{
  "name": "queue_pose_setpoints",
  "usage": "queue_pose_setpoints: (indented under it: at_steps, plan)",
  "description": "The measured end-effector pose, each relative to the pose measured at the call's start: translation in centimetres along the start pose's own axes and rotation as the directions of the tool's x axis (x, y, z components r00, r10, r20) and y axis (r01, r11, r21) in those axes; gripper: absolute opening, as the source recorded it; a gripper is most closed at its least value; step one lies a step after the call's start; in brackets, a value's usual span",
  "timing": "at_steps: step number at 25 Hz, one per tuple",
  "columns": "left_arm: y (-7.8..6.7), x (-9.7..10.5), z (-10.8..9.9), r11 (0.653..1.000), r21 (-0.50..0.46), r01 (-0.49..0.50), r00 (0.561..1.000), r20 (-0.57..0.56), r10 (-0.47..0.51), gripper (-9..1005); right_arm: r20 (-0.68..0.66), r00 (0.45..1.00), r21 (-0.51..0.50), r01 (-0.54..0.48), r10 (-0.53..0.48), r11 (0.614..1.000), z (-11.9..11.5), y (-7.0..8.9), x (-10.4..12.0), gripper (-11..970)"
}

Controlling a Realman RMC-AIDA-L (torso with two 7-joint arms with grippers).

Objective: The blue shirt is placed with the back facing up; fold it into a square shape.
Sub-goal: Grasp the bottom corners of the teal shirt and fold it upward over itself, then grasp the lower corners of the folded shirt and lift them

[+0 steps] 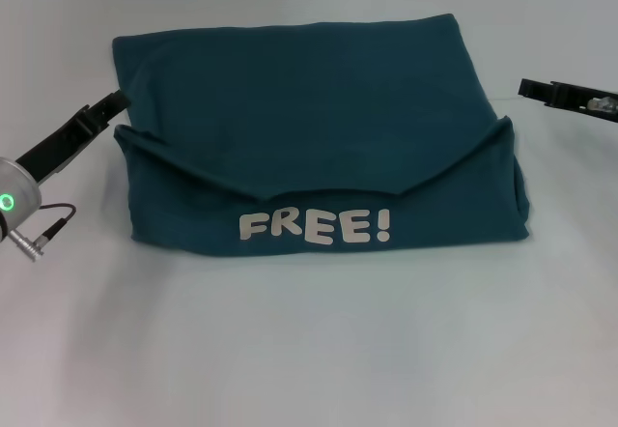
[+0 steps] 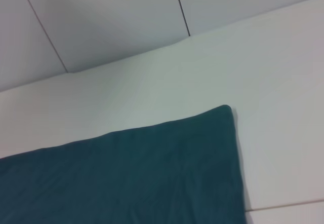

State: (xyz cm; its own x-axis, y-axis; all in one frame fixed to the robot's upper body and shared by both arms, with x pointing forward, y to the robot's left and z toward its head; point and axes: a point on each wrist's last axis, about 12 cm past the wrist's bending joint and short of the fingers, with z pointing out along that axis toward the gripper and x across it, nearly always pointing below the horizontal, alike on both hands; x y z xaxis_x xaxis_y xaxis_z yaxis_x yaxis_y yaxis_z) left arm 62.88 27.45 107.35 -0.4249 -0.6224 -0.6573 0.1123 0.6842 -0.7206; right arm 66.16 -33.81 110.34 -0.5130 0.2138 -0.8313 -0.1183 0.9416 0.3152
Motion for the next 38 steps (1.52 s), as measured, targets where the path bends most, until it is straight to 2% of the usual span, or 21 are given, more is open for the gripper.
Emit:
queue_pose_setpoints:
  at_steps: [4,9,13,14,19,24,28,31,38]
  plan:
    - [0.0,0.0,-0.3,0.999,0.026,-0.027,0.999,-0.021,0.028,540,-0.005,1.000,-0.031,-0.004,0.004,1.000,-0.7,-0.5,0.0,517]
    - [0.0,0.3,-1.4,0.988,0.087,-0.125,0.987,-0.092,0.133,740,-0.030,0.999,-0.114,-0.031,0.028,0.993,-2.3,-1.1,0.5,676]
    - [0.3,0.8,-2.8,0.974,0.130,-0.185,0.971,-0.126,0.201,839,-0.063,0.997,-0.212,-0.057,0.044,0.976,-4.1,-1.3,1.2,815]
    - [0.3,0.8,-3.2,0.969,0.145,-0.202,0.966,-0.134,0.222,864,-0.071,0.996,-0.237,-0.061,0.045,0.970,-4.5,-1.3,1.3,814]
    - [1.0,0.8,-5.1,0.942,0.179,-0.285,0.940,-0.137,0.311,863,-0.108,0.991,-0.310,-0.107,0.076,0.945,-6.1,-1.5,2.0,808]
    - [2.0,0.7,-6.7,0.908,0.175,-0.381,0.906,-0.123,0.404,862,-0.125,0.985,-0.324,-0.155,0.120,0.933,-6.8,-1.8,2.4,808]
    - [2.6,1.3,-7.3,0.854,0.173,-0.491,0.851,-0.114,0.513,861,-0.118,0.981,-0.332,-0.184,0.153,0.925,-7.1,-1.8,2.4,808]
    - [2.8,2.0,-7.3,0.801,0.167,-0.575,0.796,-0.112,0.595,861,-0.120,0.979,-0.338,-0.197,0.166,0.920,-7.2,-1.8,2.2,808]
    - [3.5,3.4,-7.2,0.720,0.160,-0.675,0.709,-0.126,0.694,860,-0.128,0.973,-0.335,-0.226,0.194,0.915,-7.2,-1.8,2.1,809]
